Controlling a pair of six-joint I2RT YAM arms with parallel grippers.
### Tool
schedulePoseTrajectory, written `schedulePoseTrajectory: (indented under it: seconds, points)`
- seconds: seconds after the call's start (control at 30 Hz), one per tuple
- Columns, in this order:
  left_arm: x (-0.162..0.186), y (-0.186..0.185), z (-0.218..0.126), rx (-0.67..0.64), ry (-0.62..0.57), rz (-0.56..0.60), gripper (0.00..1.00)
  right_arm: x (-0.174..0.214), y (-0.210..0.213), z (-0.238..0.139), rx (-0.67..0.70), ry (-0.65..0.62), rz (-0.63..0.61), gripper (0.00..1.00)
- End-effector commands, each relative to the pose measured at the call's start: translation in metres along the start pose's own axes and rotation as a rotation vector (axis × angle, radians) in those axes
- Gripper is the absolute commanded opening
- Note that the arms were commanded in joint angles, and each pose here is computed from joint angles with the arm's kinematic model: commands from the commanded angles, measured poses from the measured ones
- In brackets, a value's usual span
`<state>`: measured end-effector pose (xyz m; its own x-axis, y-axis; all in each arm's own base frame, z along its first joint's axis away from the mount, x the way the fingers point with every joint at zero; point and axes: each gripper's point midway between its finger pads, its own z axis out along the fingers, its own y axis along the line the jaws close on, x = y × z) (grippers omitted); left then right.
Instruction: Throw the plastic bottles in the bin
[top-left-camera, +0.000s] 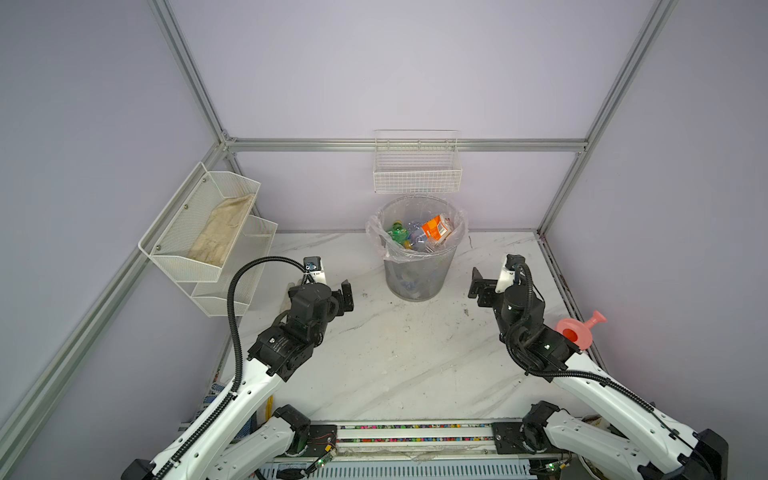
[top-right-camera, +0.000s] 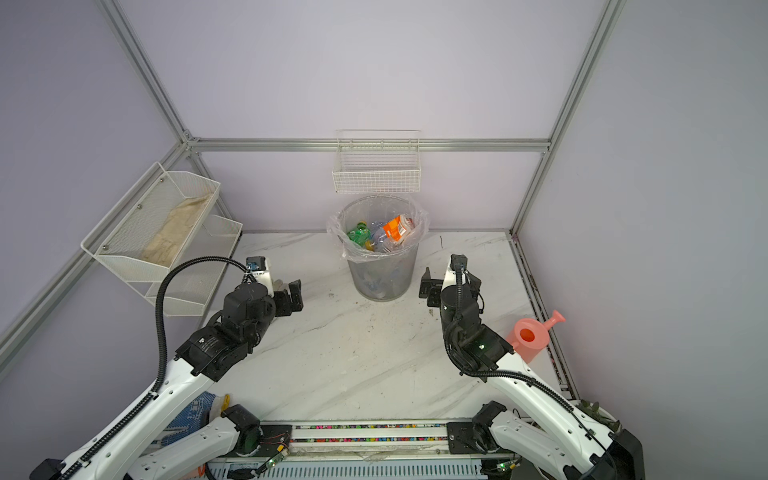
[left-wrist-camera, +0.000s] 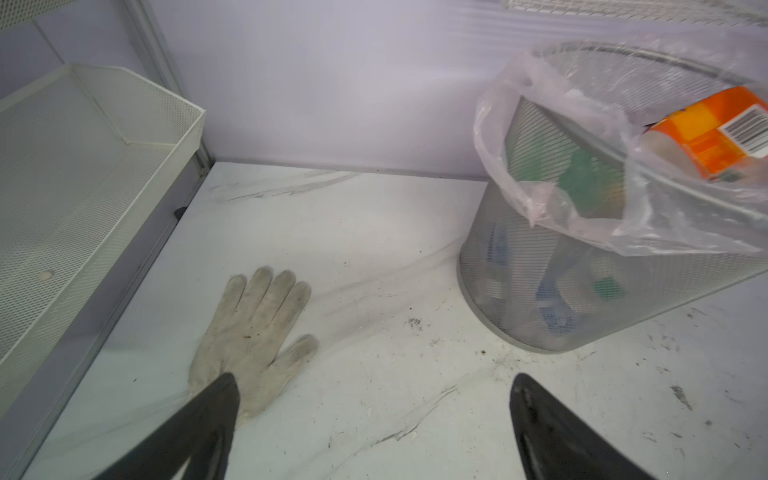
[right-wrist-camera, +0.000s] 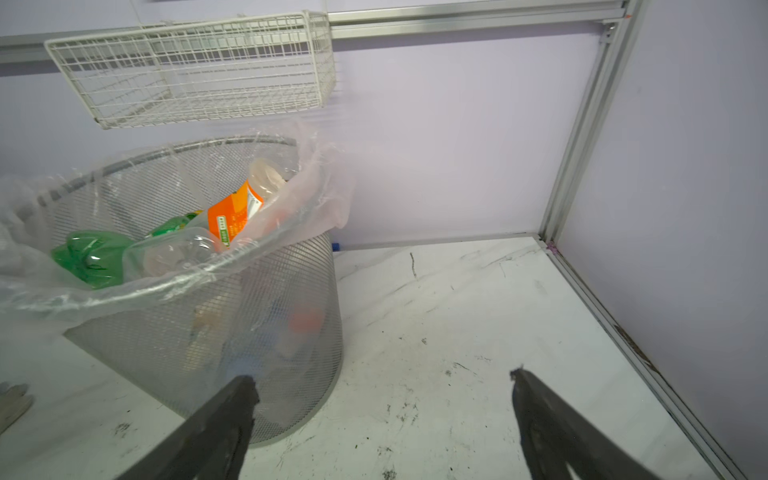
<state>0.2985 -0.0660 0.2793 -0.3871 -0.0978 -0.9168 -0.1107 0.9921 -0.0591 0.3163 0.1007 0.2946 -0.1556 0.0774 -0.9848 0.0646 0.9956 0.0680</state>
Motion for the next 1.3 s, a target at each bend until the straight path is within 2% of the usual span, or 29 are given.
schedulePoseTrajectory:
  seconds: [0.0, 0.13, 0.27, 0.53, 0.6, 1.03, 1.13, 1.27]
  points:
    - [0.018, 0.028, 0.008, -0.124, 0.003, -0.014, 1.00, 0.012, -0.022, 0.002, 0.123, -0.016, -0.033, 0.97]
    - [0.038, 0.049, 0.017, -0.223, 0.028, 0.026, 1.00, 0.033, -0.034, 0.003, 0.181, -0.001, -0.017, 0.97]
    - [0.057, 0.070, 0.020, -0.333, 0.012, 0.071, 1.00, 0.054, -0.036, 0.004, 0.178, 0.014, -0.051, 0.97]
    - [0.079, 0.088, 0.020, -0.385, -0.060, 0.117, 1.00, 0.082, -0.047, 0.003, 0.204, 0.033, -0.083, 0.97]
    - [0.086, 0.090, 0.022, -0.397, -0.054, 0.126, 1.00, 0.087, -0.047, 0.002, 0.189, 0.027, -0.101, 0.97]
    - [0.137, 0.091, 0.048, -0.412, 0.031, 0.174, 1.00, 0.100, -0.061, -0.017, 0.144, -0.107, -0.007, 0.97]
    - [0.141, 0.090, 0.052, -0.427, 0.070, 0.179, 1.00, 0.098, -0.062, -0.018, 0.143, -0.125, -0.004, 0.98]
    - [0.139, 0.092, 0.055, -0.451, 0.064, 0.185, 1.00, 0.095, -0.063, -0.019, 0.145, -0.156, -0.005, 0.97]
